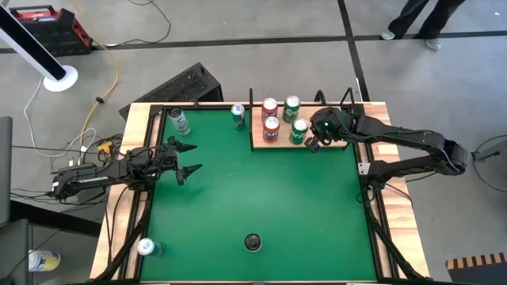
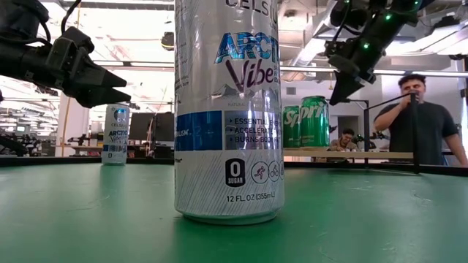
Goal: Place canned beverage on shelf
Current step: Put the green soda can on the shelf aligned with the other green soda can
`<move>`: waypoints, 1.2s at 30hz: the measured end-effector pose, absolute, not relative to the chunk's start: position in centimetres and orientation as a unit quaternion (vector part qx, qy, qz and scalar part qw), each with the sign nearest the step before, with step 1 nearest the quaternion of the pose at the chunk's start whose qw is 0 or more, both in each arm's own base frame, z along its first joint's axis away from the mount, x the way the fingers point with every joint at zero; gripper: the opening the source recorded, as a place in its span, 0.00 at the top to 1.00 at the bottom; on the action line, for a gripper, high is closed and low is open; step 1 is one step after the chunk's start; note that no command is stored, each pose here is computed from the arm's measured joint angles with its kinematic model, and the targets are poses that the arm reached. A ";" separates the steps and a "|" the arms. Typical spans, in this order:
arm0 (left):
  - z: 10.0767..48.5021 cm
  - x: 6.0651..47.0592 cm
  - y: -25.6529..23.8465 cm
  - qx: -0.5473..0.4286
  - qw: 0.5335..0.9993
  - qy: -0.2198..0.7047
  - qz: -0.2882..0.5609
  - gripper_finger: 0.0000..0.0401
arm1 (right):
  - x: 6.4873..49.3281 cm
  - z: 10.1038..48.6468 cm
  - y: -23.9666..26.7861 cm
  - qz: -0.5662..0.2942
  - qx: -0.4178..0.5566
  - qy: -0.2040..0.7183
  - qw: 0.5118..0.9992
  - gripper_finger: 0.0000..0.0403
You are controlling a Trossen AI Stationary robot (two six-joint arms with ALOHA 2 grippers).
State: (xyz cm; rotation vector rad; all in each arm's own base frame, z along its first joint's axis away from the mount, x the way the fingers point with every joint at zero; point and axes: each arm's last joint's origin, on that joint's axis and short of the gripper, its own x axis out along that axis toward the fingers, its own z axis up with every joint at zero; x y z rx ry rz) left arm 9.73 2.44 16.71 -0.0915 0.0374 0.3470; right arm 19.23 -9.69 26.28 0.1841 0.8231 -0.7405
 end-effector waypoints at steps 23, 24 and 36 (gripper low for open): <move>16.7 9.7 2.4 -0.045 0.984 0.018 0.173 0.05 | 21.2 24.3 -11.1 -0.359 0.055 0.421 0.831 0.95; 16.7 9.7 2.4 -0.045 0.984 0.019 0.173 0.05 | 21.0 24.4 -10.9 -0.358 0.055 0.424 0.830 0.95; 16.7 9.7 2.4 -0.045 0.984 0.019 0.173 0.05 | 21.4 25.9 -8.4 -0.249 0.063 0.428 0.866 0.95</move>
